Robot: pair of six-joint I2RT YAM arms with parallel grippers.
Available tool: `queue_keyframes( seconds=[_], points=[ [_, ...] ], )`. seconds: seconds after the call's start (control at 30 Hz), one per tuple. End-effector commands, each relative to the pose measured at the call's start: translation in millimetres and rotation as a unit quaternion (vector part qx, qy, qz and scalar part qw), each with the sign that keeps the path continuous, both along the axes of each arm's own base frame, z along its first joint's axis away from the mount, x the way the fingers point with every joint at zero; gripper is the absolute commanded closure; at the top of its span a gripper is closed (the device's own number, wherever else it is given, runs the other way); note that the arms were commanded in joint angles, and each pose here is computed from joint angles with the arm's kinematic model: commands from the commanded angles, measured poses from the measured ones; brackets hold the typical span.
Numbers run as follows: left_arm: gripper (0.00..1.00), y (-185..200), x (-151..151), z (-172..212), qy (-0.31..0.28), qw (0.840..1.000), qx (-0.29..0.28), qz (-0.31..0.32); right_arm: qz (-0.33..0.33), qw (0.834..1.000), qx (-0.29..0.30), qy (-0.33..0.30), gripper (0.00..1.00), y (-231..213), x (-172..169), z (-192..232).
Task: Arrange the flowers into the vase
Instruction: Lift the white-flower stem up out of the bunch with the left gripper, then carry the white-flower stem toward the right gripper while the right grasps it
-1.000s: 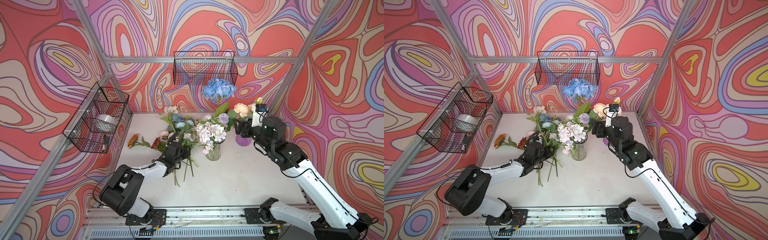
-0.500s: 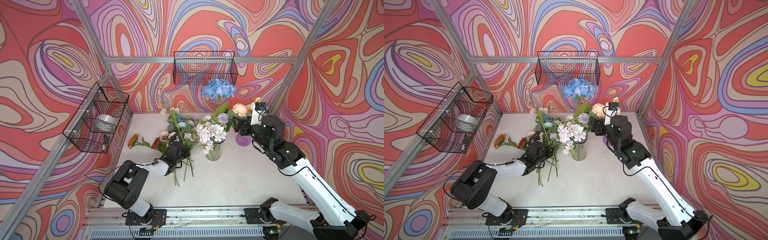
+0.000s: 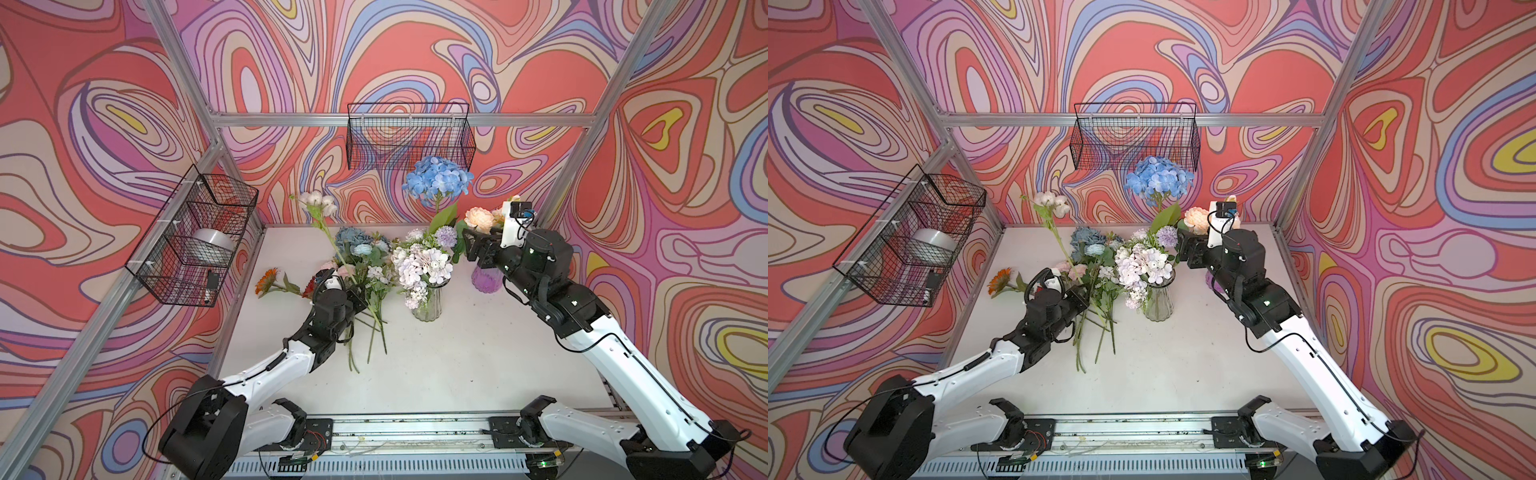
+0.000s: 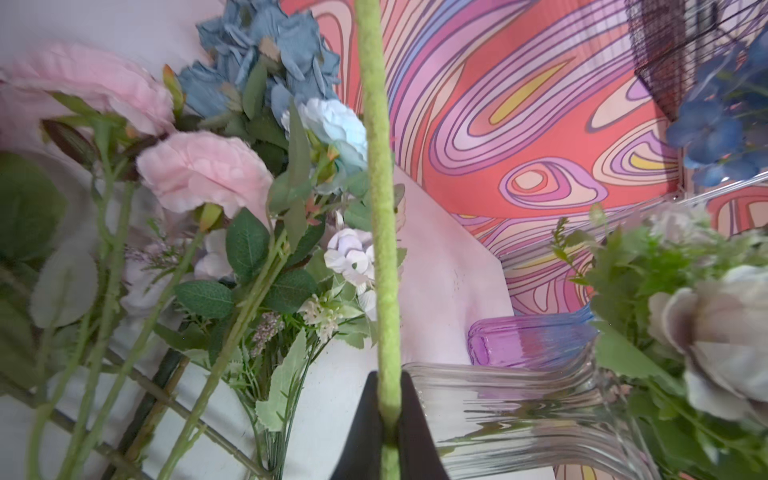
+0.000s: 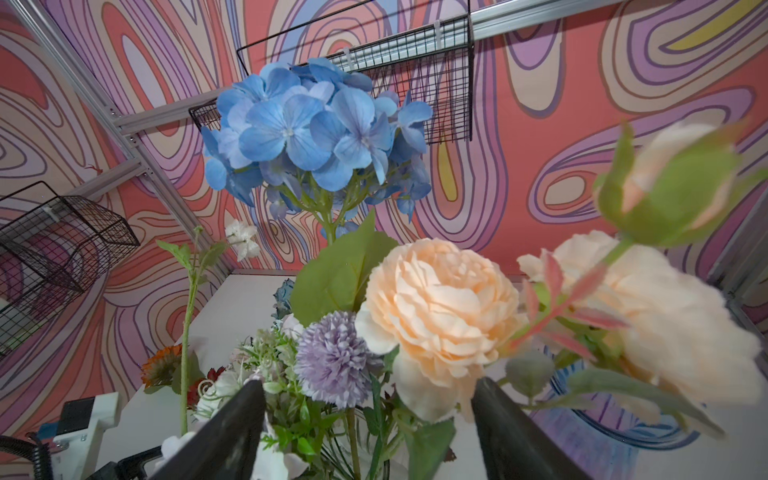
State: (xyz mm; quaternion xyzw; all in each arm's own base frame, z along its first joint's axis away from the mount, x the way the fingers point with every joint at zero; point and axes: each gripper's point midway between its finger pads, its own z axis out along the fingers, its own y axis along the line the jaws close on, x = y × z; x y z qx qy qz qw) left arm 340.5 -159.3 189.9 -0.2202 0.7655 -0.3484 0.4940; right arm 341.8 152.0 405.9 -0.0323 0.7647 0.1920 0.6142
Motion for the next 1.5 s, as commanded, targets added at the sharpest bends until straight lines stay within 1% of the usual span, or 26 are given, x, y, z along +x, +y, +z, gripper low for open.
queue_keyframes(
  seconds=[0.0, 0.03, 0.07, 0.13, 0.23, 0.3, 0.4, 0.47, 0.53, 0.67, 0.77, 0.83, 0.93, 1.07, 1.13, 1.2, 1.3, 1.33, 1.4, 1.43, 1.47],
  points=[
    [1.0, 16, -3, 23, -0.039, 0.998, 0.039, 0.028, 0.042, 0.999, 0.02, -0.024, 0.19, 16, -2, 20],
    [1.0, 18, -5, 28, -0.051, 0.997, 0.053, 0.026, 0.053, 0.998, 0.023, -0.027, 0.19, 20, -2, 22],
    [1.0, 18, -4, 54, -0.08, 0.995, 0.056, 0.027, 0.065, 0.997, 0.027, -0.033, 0.19, 24, -3, 26],
    [1.0, 21, -6, 77, -0.117, 0.99, 0.071, 0.026, 0.095, 0.994, 0.034, -0.04, 0.19, 34, -6, 31],
    [1.0, 13, -13, 115, -0.186, 0.978, 0.096, -0.006, 0.146, 0.987, 0.046, -0.048, 0.2, 52, -11, 39],
    [1.0, 2, -20, 138, -0.231, 0.966, 0.111, -0.038, 0.174, 0.982, 0.054, -0.045, 0.21, 62, -12, 44],
    [1.0, -18, -33, 167, -0.292, 0.942, 0.134, -0.093, 0.215, 0.974, 0.066, -0.033, 0.22, 77, -14, 47],
    [1.0, -32, -44, 182, -0.33, 0.925, 0.139, -0.128, 0.252, 0.964, 0.079, -0.03, 0.23, 89, -19, 50],
    [1.0, -44, -52, 191, -0.354, 0.912, 0.137, -0.157, 0.292, 0.952, 0.093, -0.028, 0.23, 102, -25, 52],
    [1.0, -73, -66, 199, -0.378, 0.89, 0.122, -0.223, 0.358, 0.926, 0.117, -0.026, 0.24, 120, -34, 55],
    [1.0, -93, -73, 200, -0.383, 0.882, 0.102, -0.256, 0.387, 0.913, 0.126, -0.029, 0.24, 131, -40, 56],
    [1.0, -108, -77, 197, -0.381, 0.876, 0.089, -0.282, 0.399, 0.907, 0.129, -0.03, 0.24, 137, -41, 55],
    [1.0, -127, -83, 193, -0.379, 0.868, 0.089, -0.307, 0.411, 0.902, 0.128, -0.03, 0.23, 146, -42, 52],
    [1.0, -141, -87, 190, -0.377, 0.862, 0.09, -0.327, 0.415, 0.901, 0.125, -0.023, 0.26, 153, -38, 45],
    [1.0, -144, -88, 189, -0.377, 0.86, 0.092, -0.333, 0.409, 0.904, 0.124, -0.018, 0.32, 153, -34, 41],
    [1.0, -148, -90, 189, -0.378, 0.855, 0.095, -0.341, 0.407, 0.905, 0.123, -0.014, 0.43, 154, -32, 37],
    [1.0, -151, -91, 184, -0.374, 0.854, 0.099, -0.347, 0.404, 0.907, 0.122, -0.011, 0.67, 154, -31, 34],
    [1.0, -151, -91, 183, -0.372, 0.855, 0.099, -0.348, 0.404, 0.907, 0.121, -0.012, 0.78, 153, -32, 33],
    [1.0, -151, -91, 181, -0.37, 0.857, 0.097, -0.347, 0.403, 0.907, 0.119, -0.011, 0.96, 153, -32, 32],
    [1.0, -151, -91, 181, -0.369, 0.857, 0.096, -0.347, 0.402, 0.908, 0.118, -0.011, 1.0, 153, -32, 31],
    [1.0, -150, -91, 180, -0.368, 0.858, 0.094, -0.346, 0.402, 0.908, 0.116, -0.011, 1.0, 152, -33, 30]
  ],
)
